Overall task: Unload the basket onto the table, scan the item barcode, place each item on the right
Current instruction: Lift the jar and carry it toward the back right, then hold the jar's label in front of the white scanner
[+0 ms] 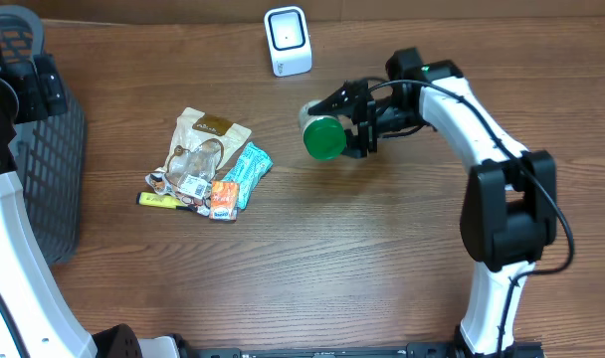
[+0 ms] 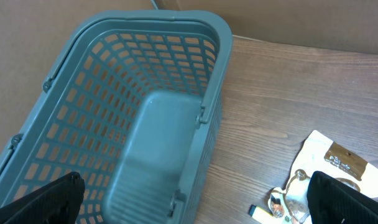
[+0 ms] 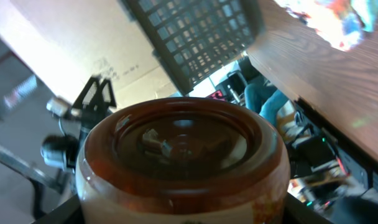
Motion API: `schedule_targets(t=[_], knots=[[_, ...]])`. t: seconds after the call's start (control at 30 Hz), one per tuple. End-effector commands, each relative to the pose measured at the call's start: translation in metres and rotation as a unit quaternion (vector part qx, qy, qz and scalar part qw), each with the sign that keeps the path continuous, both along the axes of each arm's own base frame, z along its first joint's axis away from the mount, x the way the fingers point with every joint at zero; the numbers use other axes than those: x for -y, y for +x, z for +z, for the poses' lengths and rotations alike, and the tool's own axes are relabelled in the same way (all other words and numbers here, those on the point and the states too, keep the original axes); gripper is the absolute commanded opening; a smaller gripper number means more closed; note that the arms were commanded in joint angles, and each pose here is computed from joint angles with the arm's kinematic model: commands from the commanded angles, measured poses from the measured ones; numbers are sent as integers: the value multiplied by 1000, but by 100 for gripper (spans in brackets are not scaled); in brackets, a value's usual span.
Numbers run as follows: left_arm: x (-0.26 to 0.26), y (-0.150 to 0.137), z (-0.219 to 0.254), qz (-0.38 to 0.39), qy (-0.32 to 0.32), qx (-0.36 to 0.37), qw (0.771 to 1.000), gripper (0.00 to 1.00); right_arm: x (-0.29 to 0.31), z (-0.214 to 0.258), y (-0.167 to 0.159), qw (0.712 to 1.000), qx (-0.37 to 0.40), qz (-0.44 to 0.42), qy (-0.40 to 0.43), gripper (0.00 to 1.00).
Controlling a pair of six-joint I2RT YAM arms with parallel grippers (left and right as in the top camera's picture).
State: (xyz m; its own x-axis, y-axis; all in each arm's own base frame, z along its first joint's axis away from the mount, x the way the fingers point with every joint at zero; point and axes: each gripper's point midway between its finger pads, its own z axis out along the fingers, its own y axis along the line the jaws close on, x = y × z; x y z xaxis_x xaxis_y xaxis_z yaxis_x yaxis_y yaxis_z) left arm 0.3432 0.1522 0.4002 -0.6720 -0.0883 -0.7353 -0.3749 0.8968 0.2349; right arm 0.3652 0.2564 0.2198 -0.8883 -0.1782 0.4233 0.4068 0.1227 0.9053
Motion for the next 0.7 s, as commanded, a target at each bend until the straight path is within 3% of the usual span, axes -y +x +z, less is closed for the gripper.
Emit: schedule_targets(t=[0.0, 0.27, 0.67], knots=[[-3, 1, 1, 0, 7, -2, 1000, 100, 16, 87, -9, 990, 126, -12, 54, 53], [-3, 1, 1, 0, 7, -2, 1000, 100, 57, 153, -24, 968, 237, -59, 63, 54], [-3, 1, 1, 0, 7, -2, 1000, 100, 94, 175, -23, 956, 268, -109, 52, 56]])
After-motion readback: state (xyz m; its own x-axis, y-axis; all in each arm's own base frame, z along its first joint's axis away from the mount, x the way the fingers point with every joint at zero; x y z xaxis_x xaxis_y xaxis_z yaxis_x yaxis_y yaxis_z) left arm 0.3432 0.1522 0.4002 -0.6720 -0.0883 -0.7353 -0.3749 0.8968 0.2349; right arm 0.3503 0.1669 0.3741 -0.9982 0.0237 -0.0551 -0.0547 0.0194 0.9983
